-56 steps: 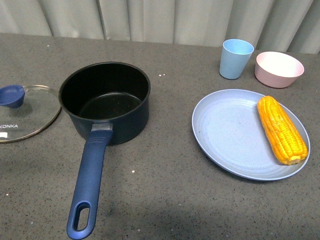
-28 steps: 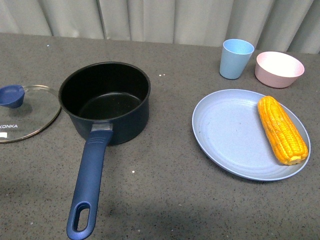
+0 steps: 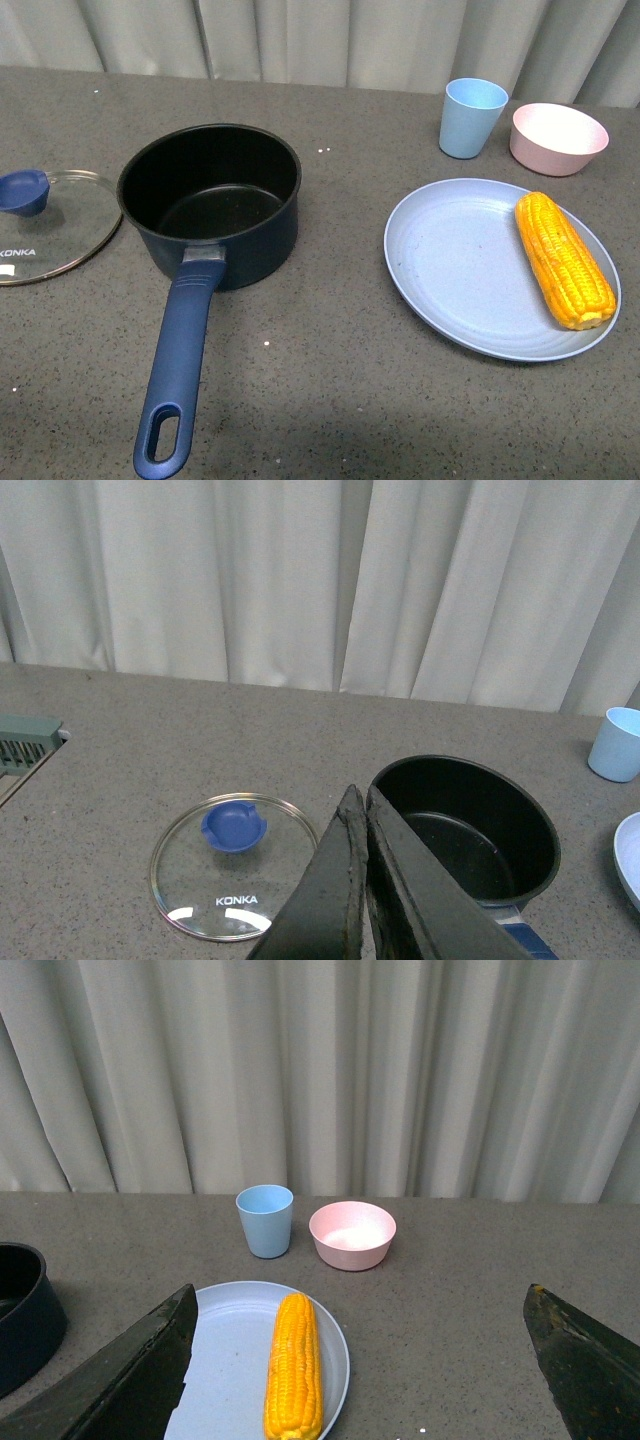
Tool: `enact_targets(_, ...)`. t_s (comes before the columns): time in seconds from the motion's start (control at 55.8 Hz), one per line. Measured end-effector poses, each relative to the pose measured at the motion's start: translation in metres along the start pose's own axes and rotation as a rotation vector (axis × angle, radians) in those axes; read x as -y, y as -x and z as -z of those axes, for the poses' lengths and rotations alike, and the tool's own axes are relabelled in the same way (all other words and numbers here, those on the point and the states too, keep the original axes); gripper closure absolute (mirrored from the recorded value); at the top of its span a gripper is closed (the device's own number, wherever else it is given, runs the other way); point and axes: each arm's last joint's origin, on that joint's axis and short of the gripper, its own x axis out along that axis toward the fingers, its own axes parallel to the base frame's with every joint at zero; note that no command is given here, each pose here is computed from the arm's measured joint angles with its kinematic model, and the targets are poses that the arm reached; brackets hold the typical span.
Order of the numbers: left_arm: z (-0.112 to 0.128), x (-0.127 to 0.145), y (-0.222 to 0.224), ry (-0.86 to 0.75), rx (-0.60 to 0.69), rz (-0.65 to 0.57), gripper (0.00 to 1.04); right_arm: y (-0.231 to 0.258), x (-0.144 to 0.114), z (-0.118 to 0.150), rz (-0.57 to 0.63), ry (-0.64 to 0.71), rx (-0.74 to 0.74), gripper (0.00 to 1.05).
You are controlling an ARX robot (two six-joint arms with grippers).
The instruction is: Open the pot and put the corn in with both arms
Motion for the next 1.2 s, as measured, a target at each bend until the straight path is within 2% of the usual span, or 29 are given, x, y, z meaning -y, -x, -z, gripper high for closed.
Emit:
enact_targets(0.843,-0.002,0.000,0.023,0.000,0.008,0.000,1.01,0.000,0.000,0.000,0.000,0.000,0.000,0.09)
enact_targets(0.915,0.003,0.000,0.029,0.000,-0.027,0.000,1.01,0.000,0.000,0.000,0.000,0.000,0.000,0.09)
enact_targets(1.094,0.001,0.000,0.033,0.000,0.001,0.000,1.01,0.000,0.000,0.000,0.000,0.000,0.000,0.09)
enact_targets(1.148,0.001,0.000,0.033,0.000,0.000,0.000,0.90,0.000,0.000,0.000,0.000,0.000,0.000,0.09)
enact_targets(1.184,0.001,0.000,0.033,0.000,0.001,0.000,0.81,0.000,0.001,0.000,0.005,0.026,-0.068,0.09)
enact_targets(1.202,0.001,0.000,0.033,0.000,0.001,0.000,0.75,-0.001,0.002,0.001,0.019,0.052,-0.148,0.09)
